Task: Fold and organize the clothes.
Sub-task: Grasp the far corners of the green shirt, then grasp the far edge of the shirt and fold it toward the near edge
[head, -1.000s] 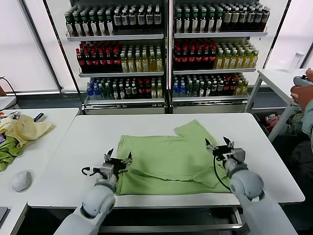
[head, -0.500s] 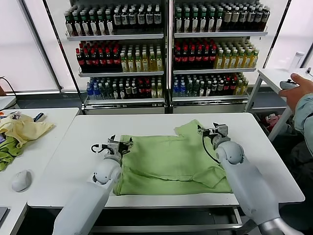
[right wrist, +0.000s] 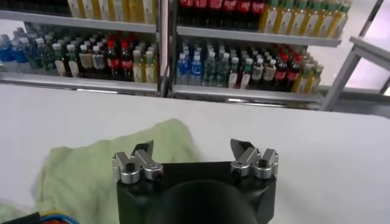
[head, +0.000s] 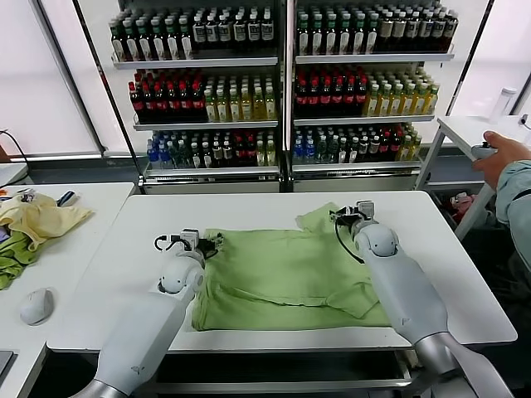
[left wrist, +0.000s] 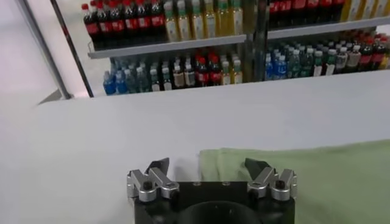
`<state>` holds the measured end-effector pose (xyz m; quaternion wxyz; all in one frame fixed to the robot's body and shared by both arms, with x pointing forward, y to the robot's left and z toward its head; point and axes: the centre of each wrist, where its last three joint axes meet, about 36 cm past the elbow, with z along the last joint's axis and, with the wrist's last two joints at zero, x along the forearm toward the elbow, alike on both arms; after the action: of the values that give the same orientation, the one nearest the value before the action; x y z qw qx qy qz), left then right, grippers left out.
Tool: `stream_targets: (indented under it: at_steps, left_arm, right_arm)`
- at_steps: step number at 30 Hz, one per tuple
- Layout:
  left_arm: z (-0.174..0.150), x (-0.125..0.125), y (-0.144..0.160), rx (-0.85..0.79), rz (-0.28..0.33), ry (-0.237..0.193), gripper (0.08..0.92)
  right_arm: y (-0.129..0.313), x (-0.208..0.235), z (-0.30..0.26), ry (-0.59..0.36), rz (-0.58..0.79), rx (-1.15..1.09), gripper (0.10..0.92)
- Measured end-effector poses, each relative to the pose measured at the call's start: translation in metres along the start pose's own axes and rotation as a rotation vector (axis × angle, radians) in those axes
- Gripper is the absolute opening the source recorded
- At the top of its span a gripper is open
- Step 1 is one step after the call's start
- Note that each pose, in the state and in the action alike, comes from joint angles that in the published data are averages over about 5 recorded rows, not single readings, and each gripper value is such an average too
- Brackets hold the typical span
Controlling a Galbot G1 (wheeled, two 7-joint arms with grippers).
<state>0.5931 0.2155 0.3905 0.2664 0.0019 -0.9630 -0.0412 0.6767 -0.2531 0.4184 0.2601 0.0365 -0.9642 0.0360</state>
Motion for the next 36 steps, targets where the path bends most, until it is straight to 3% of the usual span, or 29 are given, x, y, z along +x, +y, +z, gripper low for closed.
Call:
stream_targets:
  at_steps: [4,13,25,29,36]
  left_arm:
    - [0.002,-0.001,0.001,0.009,0.015,0.008,0.736]
    - [0.009,0.0,-0.001,0.017,0.051,0.027,0.468]
    - [0.016,0.002,0.0,0.04,0.086,0.027,0.117]
    - [0.017,0.006,0.005,0.058,0.097,0.015,0.099]
    - [0.018,0.023,0.015,0.095,0.116,-0.014,0.099]
  right_arm:
    - [0.002,-0.006,0.006,0.018,-0.011,-0.015,0.725]
    - [0.002,-0.012,0.013,0.043,-0.032,-0.021,0.473]
    - [-0.003,-0.005,0.023,0.034,-0.054,-0.014,0.21]
    - [-0.003,0.002,0.026,0.013,-0.063,-0.009,0.138]
    - [-0.007,0.026,0.022,-0.048,-0.082,-0.025,0.119]
